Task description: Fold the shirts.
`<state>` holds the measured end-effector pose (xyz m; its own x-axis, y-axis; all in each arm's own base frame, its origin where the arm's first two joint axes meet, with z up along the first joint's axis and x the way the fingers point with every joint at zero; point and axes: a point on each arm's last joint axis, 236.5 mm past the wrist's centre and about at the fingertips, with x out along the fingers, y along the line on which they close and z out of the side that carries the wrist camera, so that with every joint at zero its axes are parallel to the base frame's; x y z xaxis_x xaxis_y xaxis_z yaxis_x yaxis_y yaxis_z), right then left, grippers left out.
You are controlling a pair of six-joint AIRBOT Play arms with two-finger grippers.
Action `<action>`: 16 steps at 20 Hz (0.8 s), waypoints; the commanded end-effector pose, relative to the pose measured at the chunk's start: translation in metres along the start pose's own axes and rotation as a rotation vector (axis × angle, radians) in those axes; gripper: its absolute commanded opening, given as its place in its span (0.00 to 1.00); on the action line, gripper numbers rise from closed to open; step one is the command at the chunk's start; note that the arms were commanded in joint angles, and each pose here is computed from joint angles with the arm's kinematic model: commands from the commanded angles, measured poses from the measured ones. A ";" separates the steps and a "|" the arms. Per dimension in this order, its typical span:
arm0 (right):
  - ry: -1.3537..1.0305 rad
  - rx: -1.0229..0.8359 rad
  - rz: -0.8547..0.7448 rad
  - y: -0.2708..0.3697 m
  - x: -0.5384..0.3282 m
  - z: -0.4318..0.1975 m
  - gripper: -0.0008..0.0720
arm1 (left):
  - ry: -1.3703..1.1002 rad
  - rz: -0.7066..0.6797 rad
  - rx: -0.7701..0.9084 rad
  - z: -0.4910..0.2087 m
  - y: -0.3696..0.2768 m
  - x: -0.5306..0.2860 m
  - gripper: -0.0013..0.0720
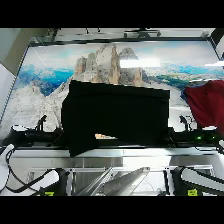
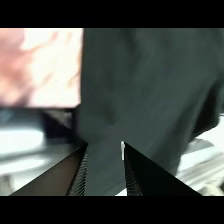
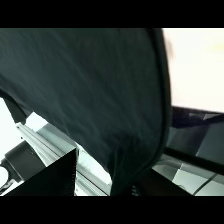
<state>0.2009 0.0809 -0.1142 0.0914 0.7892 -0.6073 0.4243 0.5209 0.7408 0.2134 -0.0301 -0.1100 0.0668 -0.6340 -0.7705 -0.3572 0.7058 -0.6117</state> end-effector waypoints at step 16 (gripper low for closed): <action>-0.042 -0.004 -0.021 -0.005 -0.001 0.010 0.51 | -0.220 0.060 0.047 0.014 0.015 -0.068 0.48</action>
<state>0.2034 0.0801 -0.1145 0.1021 0.7868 -0.6087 0.4208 0.5203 0.7431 0.2228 0.0066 -0.0685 0.2103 -0.5995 -0.7723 -0.3068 0.7096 -0.6343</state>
